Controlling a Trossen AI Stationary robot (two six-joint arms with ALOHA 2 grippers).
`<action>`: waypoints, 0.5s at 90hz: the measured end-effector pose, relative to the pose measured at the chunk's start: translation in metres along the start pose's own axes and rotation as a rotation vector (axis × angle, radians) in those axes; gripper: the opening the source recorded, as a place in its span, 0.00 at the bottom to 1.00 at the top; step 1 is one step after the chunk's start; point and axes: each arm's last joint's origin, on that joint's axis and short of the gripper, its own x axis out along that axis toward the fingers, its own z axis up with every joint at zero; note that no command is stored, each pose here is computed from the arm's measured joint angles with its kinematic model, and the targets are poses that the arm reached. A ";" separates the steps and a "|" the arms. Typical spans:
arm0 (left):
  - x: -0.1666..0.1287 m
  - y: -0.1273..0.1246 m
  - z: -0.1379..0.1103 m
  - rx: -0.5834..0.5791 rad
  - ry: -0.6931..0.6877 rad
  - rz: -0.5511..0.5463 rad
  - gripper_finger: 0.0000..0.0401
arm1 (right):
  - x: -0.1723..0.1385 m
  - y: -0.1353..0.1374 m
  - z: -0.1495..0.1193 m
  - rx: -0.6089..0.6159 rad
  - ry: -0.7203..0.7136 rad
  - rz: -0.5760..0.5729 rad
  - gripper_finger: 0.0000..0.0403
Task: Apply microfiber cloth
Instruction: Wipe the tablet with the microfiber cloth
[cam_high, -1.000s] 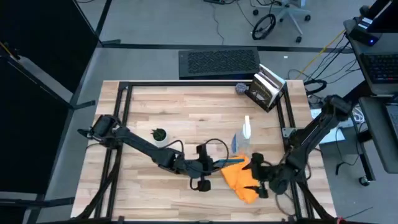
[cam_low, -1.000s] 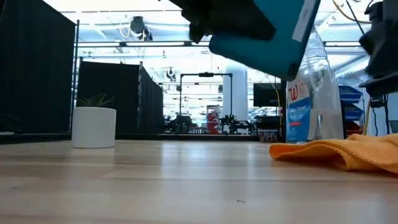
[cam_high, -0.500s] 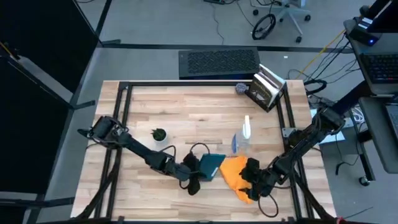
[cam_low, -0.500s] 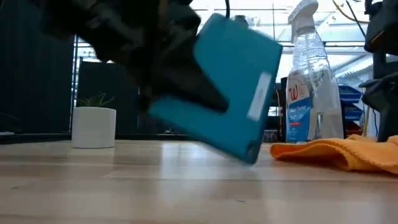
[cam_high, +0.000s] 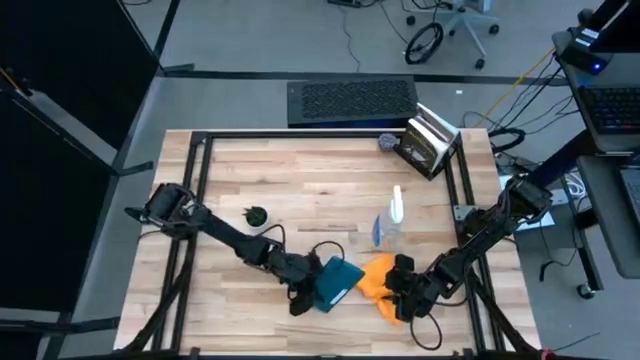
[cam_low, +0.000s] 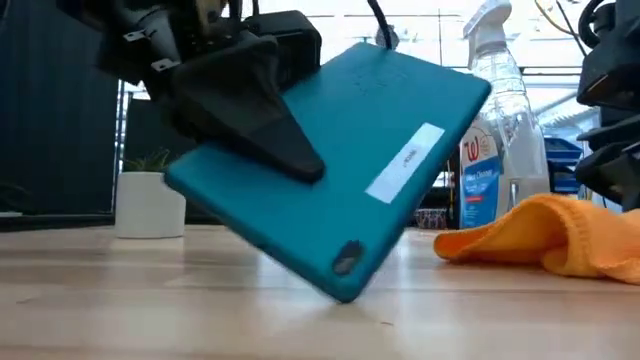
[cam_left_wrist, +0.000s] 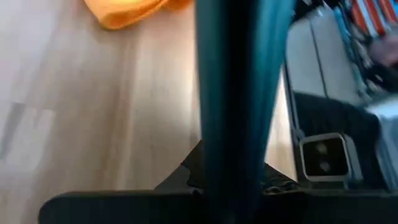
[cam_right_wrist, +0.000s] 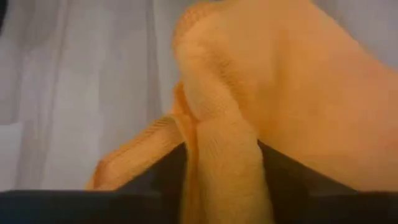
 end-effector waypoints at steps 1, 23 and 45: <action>0.000 0.001 0.001 0.001 0.003 -0.003 0.04 | 0.000 0.000 0.000 0.005 0.002 0.002 0.21; -0.004 0.015 0.013 0.053 -0.044 -0.004 0.06 | 0.000 0.001 -0.001 0.081 0.034 0.033 0.04; -0.007 0.025 0.020 -0.055 -0.071 0.039 0.17 | 0.000 0.003 0.000 0.097 0.020 0.049 0.04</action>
